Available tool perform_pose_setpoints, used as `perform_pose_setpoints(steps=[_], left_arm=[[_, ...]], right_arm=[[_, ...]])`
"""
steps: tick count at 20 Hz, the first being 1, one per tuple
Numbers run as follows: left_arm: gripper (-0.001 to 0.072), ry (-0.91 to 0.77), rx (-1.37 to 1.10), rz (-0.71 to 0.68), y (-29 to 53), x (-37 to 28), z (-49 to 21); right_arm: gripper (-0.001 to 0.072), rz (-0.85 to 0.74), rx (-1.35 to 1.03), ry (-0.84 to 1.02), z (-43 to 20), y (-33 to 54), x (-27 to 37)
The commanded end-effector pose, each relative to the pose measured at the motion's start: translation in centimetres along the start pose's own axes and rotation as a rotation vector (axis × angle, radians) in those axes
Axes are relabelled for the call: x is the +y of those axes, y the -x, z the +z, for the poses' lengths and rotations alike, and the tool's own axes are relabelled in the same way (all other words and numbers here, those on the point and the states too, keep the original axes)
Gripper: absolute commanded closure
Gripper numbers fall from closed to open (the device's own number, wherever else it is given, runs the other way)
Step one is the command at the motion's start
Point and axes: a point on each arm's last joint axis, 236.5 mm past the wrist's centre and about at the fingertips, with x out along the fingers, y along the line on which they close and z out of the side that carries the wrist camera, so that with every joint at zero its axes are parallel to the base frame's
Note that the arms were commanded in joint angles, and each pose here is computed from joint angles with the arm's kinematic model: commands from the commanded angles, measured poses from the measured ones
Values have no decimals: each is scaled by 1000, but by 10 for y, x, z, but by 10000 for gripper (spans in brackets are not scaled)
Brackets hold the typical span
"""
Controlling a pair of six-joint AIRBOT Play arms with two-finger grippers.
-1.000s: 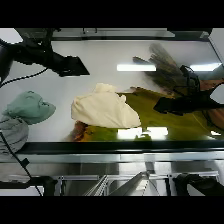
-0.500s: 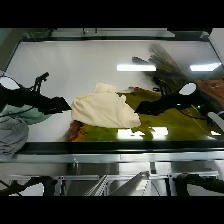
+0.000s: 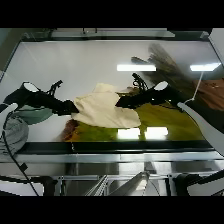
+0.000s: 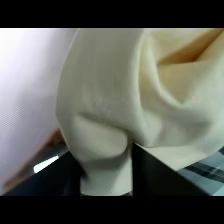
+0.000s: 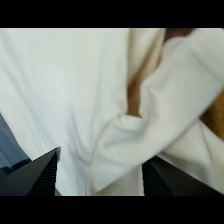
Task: Fold the shirts.
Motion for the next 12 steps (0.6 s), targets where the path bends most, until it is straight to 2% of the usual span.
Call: perform_pose_setpoints(steps=[1, 2, 5, 7, 12], left_arm=[[646, -55, 13, -21, -1, -17, 12], [693, -67, -2, -24, 9, -21, 17], [694, -122, -60, -44, 52, -43, 30], [694, -180, -140, -98, 93, -81, 40], [695, -402, -370, -91, 213, -187, 31]], right_arm=[[555, 44, 15, 49, 10, -11, 21], [693, 54, 17, 62, 13, -6, 24], [696, 64, -11, 97, 23, 16, 37], [696, 63, -51, 165, 32, 44, 60], [696, -29, -299, 473, 49, 175, 159]])
